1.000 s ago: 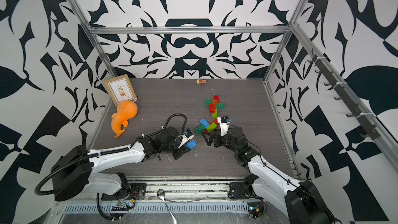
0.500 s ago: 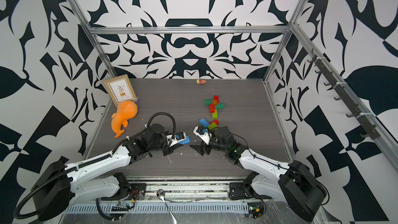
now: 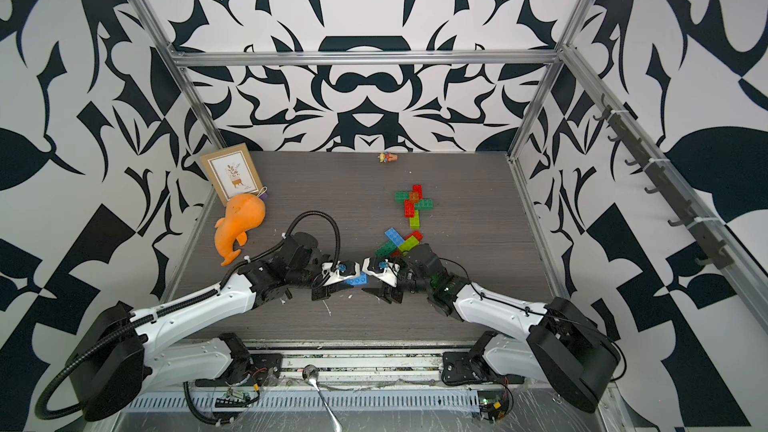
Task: Assemble a small pinwheel with lego
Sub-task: Pick up the lego brick from the center of the board.
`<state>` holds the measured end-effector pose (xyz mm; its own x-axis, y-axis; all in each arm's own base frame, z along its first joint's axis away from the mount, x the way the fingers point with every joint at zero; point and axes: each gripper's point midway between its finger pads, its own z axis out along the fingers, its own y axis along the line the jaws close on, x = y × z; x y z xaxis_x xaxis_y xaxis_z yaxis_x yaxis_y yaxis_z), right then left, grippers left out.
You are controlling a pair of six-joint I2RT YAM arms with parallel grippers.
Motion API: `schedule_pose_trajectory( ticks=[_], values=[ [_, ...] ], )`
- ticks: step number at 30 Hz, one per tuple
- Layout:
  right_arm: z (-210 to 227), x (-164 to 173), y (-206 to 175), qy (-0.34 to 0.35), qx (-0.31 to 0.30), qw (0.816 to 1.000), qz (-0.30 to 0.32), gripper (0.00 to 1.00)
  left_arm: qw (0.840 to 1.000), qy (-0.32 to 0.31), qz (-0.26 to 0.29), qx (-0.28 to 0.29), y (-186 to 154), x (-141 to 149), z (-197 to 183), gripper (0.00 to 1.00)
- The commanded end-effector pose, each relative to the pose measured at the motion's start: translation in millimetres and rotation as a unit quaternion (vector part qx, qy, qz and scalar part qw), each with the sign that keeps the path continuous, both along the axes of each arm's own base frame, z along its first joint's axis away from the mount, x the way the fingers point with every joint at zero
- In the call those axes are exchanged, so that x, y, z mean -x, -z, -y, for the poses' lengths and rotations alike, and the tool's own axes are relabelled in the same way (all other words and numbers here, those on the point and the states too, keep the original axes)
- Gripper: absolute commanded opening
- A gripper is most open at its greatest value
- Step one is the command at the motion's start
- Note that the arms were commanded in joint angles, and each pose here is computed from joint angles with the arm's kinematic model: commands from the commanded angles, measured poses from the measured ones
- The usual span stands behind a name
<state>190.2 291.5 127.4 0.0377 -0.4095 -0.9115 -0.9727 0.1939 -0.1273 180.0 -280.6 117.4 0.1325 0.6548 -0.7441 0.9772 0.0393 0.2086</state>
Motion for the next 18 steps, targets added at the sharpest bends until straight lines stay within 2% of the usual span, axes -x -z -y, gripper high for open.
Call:
schedule_pose_trajectory(
  ticks=[1, 18],
  values=[
    [-12, -2, -31, -0.024, -0.032, 0.998, 0.037, 0.64, 1.000, 0.026, -0.007, 0.010, -10, 4, 7, 0.28],
    [-15, 6, -20, -0.049, -0.015, 0.998, 0.026, 0.42, 1.000, 0.021, -0.013, 0.019, -10, 1, 11, 0.29]
  ],
)
